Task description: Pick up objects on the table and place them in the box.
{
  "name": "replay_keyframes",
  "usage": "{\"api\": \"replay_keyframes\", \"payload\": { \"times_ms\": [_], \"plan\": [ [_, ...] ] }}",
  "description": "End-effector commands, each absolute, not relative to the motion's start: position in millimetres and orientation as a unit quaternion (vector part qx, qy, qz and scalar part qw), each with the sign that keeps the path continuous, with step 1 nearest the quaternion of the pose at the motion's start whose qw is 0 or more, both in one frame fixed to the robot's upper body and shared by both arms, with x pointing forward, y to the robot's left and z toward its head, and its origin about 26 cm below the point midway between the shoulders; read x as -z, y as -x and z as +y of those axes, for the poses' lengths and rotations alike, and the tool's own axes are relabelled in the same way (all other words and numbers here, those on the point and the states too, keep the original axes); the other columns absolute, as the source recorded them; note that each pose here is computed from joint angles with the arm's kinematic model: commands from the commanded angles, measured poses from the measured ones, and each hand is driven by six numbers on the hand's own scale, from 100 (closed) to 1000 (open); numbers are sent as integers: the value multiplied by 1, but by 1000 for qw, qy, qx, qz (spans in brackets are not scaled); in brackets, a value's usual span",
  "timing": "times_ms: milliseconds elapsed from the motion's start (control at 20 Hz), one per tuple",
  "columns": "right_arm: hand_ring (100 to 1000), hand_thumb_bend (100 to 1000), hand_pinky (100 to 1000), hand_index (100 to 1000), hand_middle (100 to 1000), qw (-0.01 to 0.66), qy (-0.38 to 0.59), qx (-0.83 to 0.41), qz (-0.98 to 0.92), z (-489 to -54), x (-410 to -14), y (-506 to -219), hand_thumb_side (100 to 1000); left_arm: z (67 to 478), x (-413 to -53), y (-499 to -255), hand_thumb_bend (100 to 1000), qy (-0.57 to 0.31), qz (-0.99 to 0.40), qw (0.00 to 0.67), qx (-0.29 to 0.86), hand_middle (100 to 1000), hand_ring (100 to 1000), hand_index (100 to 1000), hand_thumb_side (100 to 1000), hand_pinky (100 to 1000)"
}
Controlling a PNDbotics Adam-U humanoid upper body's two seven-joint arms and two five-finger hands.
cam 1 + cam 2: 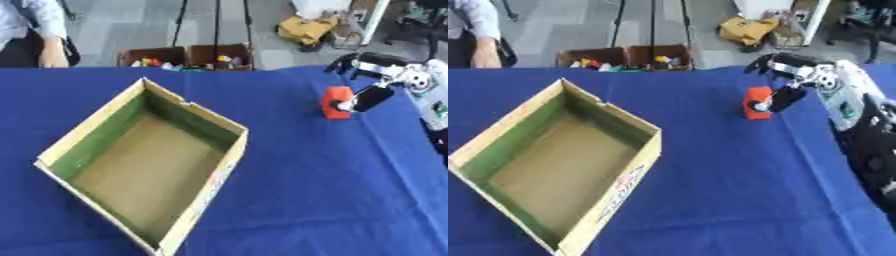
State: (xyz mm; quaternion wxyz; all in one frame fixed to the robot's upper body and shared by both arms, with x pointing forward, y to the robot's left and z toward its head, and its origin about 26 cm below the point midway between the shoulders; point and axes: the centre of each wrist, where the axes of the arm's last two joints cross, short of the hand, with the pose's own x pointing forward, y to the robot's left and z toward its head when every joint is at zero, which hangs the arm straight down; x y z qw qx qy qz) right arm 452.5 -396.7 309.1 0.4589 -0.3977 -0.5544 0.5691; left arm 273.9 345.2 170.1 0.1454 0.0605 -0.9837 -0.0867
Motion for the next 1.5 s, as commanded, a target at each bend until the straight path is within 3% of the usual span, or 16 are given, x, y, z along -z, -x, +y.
{"api": "replay_keyframes", "payload": {
  "times_ms": [50,450,900,1100,1500],
  "plan": [
    [911,369,794,930,941,458,419,-565,-543,-412,-331,-443,273,344,-178,-273,100,-61,-985,132,96,776,700,912,784,577],
    [911,240,791,928,939,470,427,-573,-518,-423,-327,-439,299,342,-180,-275,100,-57,-985,131,97,774,696,911,780,575],
    [899,197,782,920,923,472,428,-575,-513,-425,-324,-439,300,340,-180,-275,100,-57,-985,132,96,772,691,910,780,573],
    [858,109,750,904,891,474,432,-573,-510,-426,-321,-440,316,340,-180,-275,100,-58,-985,132,95,769,689,909,779,572],
    [812,100,723,882,876,479,430,-570,-511,-426,-317,-442,334,340,-180,-275,100,-58,-985,133,93,763,685,906,776,571]
  ]
}}
